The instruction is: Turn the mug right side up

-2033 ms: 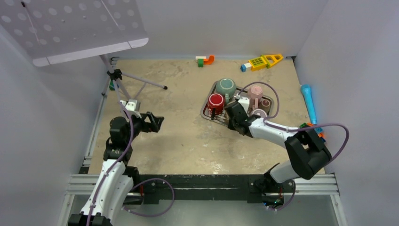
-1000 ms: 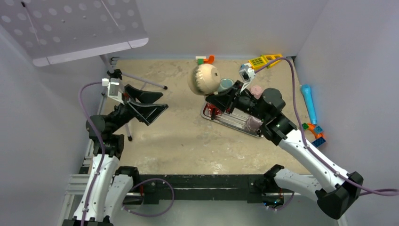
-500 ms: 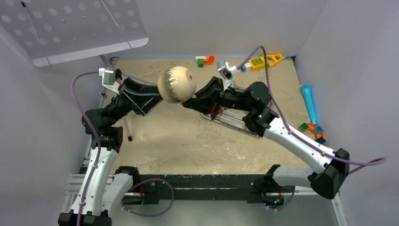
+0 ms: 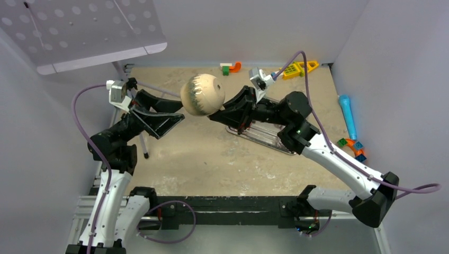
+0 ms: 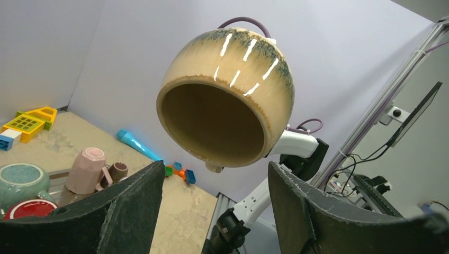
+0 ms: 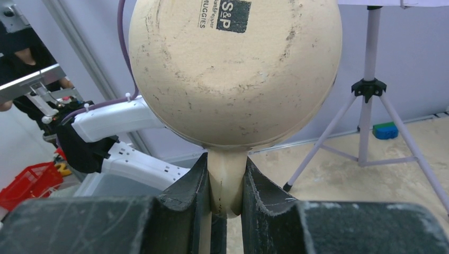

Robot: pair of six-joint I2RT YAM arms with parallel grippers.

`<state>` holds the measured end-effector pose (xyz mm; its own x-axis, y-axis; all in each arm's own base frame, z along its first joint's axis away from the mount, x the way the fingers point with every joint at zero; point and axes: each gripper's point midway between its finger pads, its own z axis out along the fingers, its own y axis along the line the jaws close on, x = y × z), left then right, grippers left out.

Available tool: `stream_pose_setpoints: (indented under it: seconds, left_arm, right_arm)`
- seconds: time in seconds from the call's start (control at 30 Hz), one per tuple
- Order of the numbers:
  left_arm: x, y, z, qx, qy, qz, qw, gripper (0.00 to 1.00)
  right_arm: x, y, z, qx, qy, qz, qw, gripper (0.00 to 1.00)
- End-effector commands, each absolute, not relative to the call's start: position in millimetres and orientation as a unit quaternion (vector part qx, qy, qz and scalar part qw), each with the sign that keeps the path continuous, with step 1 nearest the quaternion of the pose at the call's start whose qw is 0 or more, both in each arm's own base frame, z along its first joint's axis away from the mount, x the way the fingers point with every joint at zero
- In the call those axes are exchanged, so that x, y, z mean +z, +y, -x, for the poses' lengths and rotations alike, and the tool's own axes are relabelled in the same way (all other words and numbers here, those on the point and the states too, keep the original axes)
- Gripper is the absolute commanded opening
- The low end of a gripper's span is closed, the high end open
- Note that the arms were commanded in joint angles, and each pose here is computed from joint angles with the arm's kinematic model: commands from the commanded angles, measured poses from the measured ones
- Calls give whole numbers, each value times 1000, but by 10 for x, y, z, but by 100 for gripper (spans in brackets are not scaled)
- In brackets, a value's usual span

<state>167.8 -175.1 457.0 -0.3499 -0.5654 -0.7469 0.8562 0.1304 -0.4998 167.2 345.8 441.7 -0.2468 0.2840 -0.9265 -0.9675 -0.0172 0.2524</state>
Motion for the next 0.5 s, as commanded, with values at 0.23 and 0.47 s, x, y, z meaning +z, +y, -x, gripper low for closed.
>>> stream_pose_setpoints:
  seconds: [0.23, 0.47]
  left_arm:
    - [4860, -1741, -1604, -648, 474, -145, 579, 77]
    - [5173, -1731, -1523, -669, 451, -134, 576, 78]
  right_arm:
    - [5022, 3269, -1562, 610, 411, 360, 574, 0]
    - [4940, 3430, -1591, 631, 405, 363, 553, 0]
